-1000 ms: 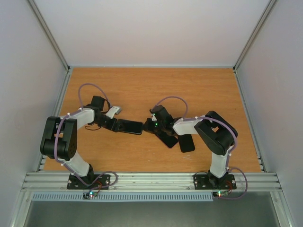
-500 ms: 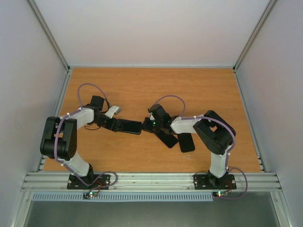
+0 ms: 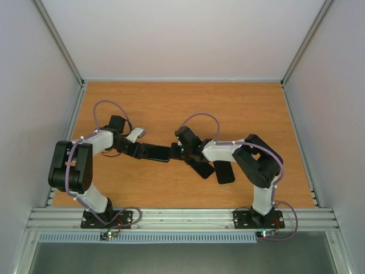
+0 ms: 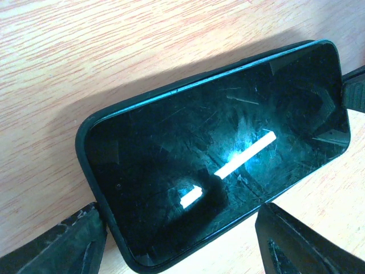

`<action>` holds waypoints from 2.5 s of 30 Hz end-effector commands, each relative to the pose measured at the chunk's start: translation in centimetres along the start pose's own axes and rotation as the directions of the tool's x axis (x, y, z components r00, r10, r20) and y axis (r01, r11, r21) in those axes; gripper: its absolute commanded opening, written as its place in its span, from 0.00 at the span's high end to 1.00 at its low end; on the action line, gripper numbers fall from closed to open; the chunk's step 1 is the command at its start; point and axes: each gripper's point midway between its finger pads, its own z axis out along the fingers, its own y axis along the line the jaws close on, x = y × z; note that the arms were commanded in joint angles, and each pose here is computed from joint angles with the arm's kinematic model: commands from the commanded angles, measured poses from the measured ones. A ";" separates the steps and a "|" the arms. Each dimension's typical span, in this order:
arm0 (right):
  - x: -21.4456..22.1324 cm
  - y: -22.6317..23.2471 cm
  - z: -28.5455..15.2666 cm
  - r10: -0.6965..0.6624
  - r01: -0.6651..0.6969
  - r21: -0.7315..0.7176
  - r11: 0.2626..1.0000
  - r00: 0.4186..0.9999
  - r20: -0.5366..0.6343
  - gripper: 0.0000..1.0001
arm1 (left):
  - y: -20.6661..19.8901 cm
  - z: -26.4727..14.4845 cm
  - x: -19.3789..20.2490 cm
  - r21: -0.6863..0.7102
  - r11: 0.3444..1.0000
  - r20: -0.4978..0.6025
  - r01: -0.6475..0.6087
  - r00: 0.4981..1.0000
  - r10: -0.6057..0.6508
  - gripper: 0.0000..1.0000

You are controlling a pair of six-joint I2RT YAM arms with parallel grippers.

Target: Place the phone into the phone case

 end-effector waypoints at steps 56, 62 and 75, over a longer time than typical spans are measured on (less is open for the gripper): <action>-1.1 0.8 -4.2 -0.329 0.299 0.216 0.930 0.937 0.121 0.99 | -2.7 0.7 -0.2 0.129 0.991 0.007 -0.043 0.999 0.042 0.28; -1.5 1.7 -3.4 -0.355 0.330 0.202 0.922 0.929 0.105 0.99 | -2.6 0.8 -0.2 0.127 0.991 0.004 -0.040 0.999 0.040 0.28; -1.6 0.6 -2.0 -0.356 0.327 0.253 0.910 0.932 0.075 0.99 | -2.6 0.8 -0.2 0.126 0.991 0.004 -0.042 0.999 0.042 0.28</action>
